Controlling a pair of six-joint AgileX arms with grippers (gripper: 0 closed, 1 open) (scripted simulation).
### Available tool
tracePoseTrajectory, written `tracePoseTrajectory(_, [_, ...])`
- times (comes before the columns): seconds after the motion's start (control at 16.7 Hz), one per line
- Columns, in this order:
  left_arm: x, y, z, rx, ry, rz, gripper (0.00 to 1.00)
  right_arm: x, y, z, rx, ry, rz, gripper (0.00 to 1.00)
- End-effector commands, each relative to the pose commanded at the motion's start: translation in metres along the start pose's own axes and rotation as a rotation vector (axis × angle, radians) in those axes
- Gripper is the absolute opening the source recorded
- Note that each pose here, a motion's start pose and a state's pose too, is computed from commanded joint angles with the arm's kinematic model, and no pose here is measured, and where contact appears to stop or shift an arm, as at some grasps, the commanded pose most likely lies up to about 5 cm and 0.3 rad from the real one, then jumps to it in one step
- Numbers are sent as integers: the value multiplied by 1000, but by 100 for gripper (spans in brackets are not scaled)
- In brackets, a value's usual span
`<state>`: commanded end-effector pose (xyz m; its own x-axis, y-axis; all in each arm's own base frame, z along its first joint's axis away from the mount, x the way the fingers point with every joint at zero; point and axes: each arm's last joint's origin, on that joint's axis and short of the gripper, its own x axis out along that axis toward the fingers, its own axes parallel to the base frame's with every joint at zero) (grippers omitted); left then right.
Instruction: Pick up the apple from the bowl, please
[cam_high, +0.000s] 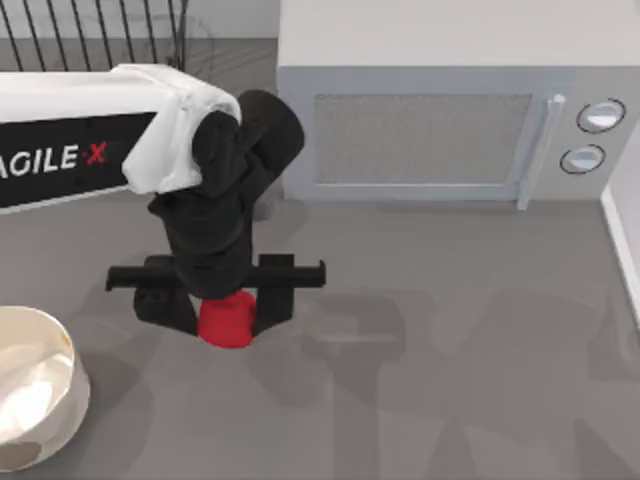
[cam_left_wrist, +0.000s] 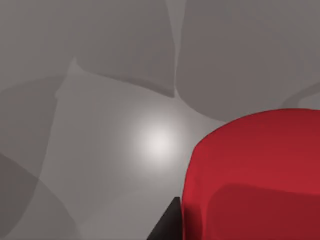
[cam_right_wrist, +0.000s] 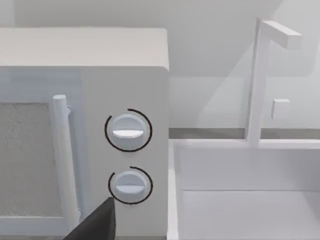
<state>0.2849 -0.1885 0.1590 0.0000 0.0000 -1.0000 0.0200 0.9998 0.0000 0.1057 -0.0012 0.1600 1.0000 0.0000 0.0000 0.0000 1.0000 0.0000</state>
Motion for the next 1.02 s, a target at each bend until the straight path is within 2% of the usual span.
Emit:
tracePoseTrajectory(0.78, [0, 0, 0, 0, 0, 0, 98, 0, 0, 0, 0, 0, 0, 100])
tracePoseTrajectory(1.02, [0, 0, 0, 0, 0, 0, 100, 0, 0, 0, 0, 0, 0, 100])
